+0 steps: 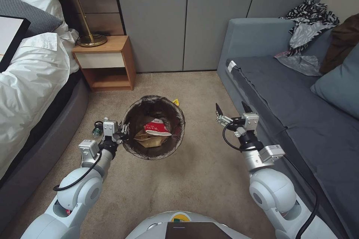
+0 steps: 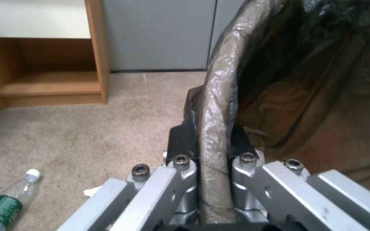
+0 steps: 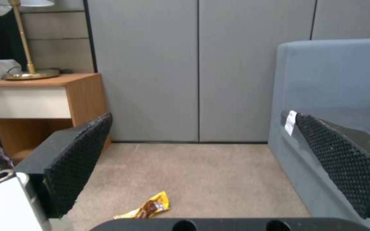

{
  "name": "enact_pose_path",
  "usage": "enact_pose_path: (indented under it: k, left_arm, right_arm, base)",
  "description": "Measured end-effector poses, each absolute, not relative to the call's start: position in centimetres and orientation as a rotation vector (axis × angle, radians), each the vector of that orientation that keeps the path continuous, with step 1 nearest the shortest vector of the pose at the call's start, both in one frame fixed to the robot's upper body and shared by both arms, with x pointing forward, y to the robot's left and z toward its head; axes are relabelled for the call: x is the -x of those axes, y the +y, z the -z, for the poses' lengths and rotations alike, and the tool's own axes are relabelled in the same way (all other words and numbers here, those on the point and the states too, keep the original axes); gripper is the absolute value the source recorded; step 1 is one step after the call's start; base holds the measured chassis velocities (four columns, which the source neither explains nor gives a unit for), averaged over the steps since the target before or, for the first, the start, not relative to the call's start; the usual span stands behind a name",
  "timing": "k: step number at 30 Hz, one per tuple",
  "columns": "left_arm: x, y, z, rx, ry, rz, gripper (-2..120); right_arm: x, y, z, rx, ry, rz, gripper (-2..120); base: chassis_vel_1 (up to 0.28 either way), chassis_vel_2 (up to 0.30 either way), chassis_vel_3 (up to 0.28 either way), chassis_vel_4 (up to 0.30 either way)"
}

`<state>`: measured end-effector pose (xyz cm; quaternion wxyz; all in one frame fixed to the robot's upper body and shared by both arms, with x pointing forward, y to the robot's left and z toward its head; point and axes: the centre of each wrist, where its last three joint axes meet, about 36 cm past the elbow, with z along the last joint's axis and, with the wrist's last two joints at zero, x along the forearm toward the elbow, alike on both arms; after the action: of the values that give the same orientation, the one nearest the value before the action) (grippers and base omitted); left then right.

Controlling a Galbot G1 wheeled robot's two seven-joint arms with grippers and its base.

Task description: Pick up the trash bin, then pick up the garbage from the floor and place it into the trash bin.

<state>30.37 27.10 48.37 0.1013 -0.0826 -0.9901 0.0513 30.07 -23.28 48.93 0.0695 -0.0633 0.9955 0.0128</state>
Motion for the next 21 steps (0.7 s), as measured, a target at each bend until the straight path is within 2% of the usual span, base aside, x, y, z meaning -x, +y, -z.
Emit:
enact_pose_path:
  k: [21]
  left_arm:
    - [-30.41, 27.17, -48.43, 0.243, -2.926, -0.151, 4]
  right_arm:
    - [-29.92, -23.05, -48.76, 0.176, 3.000, -0.050, 100]
  base:
    - [0.000, 0.000, 0.000, 0.000]
